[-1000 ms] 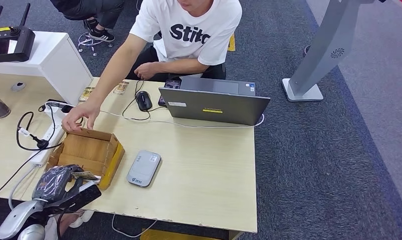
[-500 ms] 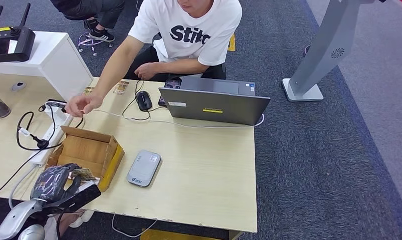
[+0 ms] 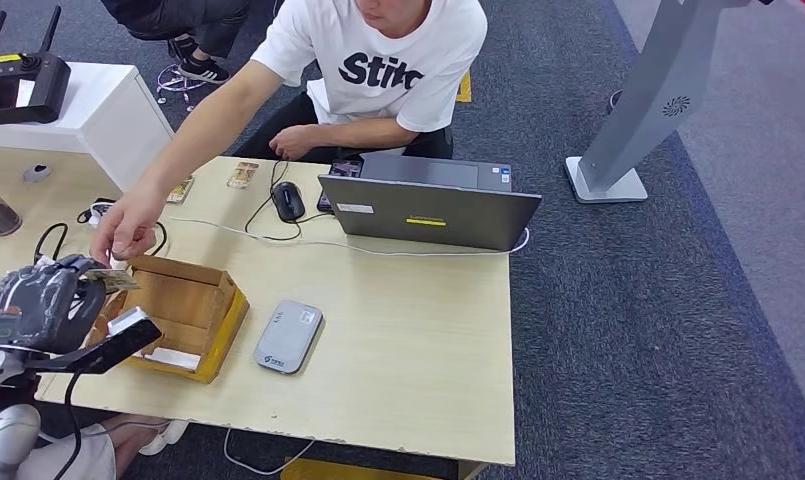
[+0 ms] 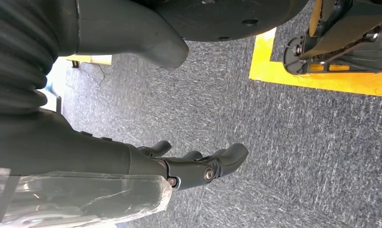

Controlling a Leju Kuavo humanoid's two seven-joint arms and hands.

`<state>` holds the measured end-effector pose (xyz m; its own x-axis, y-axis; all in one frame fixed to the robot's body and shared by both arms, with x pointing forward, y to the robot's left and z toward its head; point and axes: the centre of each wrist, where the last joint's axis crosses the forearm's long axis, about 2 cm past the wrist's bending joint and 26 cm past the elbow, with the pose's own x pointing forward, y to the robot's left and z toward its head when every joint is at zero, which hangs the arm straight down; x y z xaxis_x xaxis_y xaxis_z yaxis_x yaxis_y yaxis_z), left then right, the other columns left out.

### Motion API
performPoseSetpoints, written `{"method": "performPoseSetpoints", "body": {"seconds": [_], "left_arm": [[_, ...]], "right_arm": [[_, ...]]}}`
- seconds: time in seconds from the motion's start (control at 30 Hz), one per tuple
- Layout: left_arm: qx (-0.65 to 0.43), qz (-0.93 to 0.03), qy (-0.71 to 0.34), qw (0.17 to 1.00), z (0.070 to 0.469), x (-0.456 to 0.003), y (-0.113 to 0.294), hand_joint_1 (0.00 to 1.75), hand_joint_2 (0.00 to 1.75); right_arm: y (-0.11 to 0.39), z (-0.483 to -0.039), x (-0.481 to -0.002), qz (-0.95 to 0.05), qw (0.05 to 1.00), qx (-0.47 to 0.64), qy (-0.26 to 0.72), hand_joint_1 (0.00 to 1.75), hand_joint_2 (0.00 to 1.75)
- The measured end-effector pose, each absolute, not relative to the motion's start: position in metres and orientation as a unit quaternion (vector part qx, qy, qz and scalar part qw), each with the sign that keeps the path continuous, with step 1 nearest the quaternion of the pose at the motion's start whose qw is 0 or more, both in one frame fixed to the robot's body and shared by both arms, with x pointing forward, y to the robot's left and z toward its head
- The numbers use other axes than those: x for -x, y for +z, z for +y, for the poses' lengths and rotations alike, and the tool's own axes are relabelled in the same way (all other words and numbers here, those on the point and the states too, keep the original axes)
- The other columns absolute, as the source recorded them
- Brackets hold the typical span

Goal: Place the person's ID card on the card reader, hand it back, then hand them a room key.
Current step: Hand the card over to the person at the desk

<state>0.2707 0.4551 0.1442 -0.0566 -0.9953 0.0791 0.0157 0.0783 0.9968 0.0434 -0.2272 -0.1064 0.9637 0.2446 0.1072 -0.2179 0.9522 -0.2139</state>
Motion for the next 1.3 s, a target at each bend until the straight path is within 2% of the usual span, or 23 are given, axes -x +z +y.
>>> {"method": "performPoseSetpoints", "body": {"seconds": [0.17,0.2,0.3,0.33,0.53,0.67,0.97,1.13,1.3], "left_arm": [[-0.488,-0.534,-0.483,0.493,0.46,-0.289,0.168,1.75,1.75],[-0.488,-0.537,-0.479,0.494,0.46,-0.292,0.171,1.52,1.75],[-0.489,-0.543,-0.47,0.495,0.46,-0.301,0.179,0.21,1.75],[-0.489,-0.546,-0.466,0.496,0.46,-0.304,0.181,0.0,1.75],[-0.49,-0.581,-0.418,0.497,0.445,-0.313,0.181,0.0,1.75],[-0.485,-0.621,-0.374,0.489,0.433,-0.304,0.172,0.0,1.75],[-0.347,-0.755,-0.199,0.519,0.409,-0.212,0.121,0.0,1.75],[-0.282,-0.73,-0.126,0.609,0.407,-0.163,0.087,0.0,1.75],[-0.268,-0.634,-0.038,0.724,0.418,-0.11,0.037,0.0,1.75]], "right_arm": [[-0.106,-0.227,-0.044,-0.068,0.985,0.101,0.124,0.0,1.75],[-0.106,-0.227,-0.044,-0.068,0.985,0.101,0.125,0.0,1.75],[-0.106,-0.226,-0.044,-0.069,0.984,0.1,0.128,0.0,1.75],[-0.106,-0.225,-0.044,-0.07,0.984,0.1,0.129,0.0,1.75],[-0.106,-0.225,-0.046,-0.077,0.984,0.101,0.129,0.0,1.75],[-0.106,-0.225,-0.046,-0.078,0.984,0.104,0.124,0.0,1.75],[-0.106,-0.223,-0.042,-0.069,0.986,0.108,0.106,0.0,1.75],[-0.106,-0.22,-0.041,-0.074,0.987,0.107,0.091,0.0,1.75],[-0.105,-0.219,-0.04,-0.071,0.987,0.108,0.095,0.0,1.75]]}}
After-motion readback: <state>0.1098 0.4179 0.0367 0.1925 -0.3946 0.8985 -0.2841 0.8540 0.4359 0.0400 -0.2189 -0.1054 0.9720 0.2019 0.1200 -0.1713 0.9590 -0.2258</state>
